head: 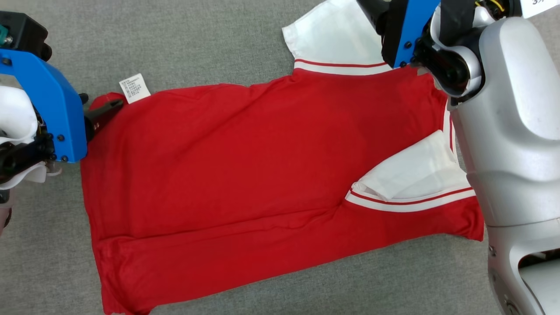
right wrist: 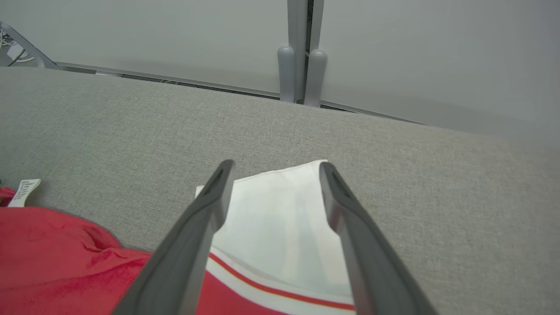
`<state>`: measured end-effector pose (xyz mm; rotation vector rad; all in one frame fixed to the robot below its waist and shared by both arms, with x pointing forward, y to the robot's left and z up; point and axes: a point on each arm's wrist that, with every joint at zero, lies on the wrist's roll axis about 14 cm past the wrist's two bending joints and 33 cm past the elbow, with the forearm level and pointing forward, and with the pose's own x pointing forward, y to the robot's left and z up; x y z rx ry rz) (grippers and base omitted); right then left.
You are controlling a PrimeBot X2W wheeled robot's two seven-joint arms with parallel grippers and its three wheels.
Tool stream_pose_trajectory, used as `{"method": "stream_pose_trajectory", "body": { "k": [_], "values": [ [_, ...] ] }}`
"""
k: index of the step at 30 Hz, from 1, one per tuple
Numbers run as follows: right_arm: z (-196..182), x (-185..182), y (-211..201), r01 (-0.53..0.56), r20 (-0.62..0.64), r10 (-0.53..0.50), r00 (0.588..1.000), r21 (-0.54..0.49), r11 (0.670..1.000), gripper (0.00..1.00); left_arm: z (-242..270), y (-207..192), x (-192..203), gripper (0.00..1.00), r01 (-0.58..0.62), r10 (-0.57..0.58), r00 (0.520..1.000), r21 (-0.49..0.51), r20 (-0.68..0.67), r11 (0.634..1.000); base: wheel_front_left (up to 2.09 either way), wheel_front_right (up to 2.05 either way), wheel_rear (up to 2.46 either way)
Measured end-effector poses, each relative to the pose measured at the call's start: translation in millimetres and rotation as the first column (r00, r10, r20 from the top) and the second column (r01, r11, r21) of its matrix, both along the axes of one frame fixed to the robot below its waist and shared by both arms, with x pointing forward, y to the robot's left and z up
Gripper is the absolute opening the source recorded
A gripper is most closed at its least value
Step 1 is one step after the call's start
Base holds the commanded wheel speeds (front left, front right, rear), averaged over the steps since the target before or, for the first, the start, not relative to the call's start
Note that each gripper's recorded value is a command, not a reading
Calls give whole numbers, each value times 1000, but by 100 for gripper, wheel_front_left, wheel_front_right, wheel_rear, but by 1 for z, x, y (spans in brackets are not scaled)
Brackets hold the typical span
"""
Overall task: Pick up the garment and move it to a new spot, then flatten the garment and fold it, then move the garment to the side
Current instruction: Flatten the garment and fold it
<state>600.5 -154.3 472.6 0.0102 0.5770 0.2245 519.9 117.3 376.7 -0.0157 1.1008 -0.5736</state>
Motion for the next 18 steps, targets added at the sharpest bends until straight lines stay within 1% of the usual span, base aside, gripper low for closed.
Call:
{"method": "stream_pose_trajectory", "body": {
  "k": [5, 6, 7, 8, 9, 13, 18],
  "values": [
    [-15, 5, -6, 19, -21, -19, 1000, 8, 1000, 100, -16, -1, -6, 100, 37, -34, 997, 34, -70, 999, 0, 0, 0],
    [-18, 5, -7, 22, -28, -22, 999, 6, 1000, 100, -17, 0, -6, 70, 44, -40, 996, 48, -74, 998, 0, 0, 0],
    [-22, 6, -8, 25, -35, -25, 999, 5, 1000, 100, -18, 3, -5, 37, 52, -47, 997, 72, -67, 996, 0, 0, 0],
    [-24, 7, -9, 29, -38, -28, 999, 5, 1000, 100, -19, 6, -3, 7, 56, -52, 997, 95, -52, 994, 0, 0, 0],
    [-27, 7, -9, 31, -46, -31, 998, 5, 1000, 100, -20, 8, -2, 0, 49, -45, 998, 107, -41, 993, 0, 0, 0],
    [-43, 9, -14, 49, -87, -50, 995, -10, 999, 100, -16, 11, 3, 0, 6, -9, 999, 103, 31, 995, 0, 0, 0],
    [-52, 24, -19, 68, -106, -73, 992, -50, 996, 100, -5, 4, -2, 0, -56, 54, 993, 18, 105, 998, 0, 0, 0]
  ]
}}
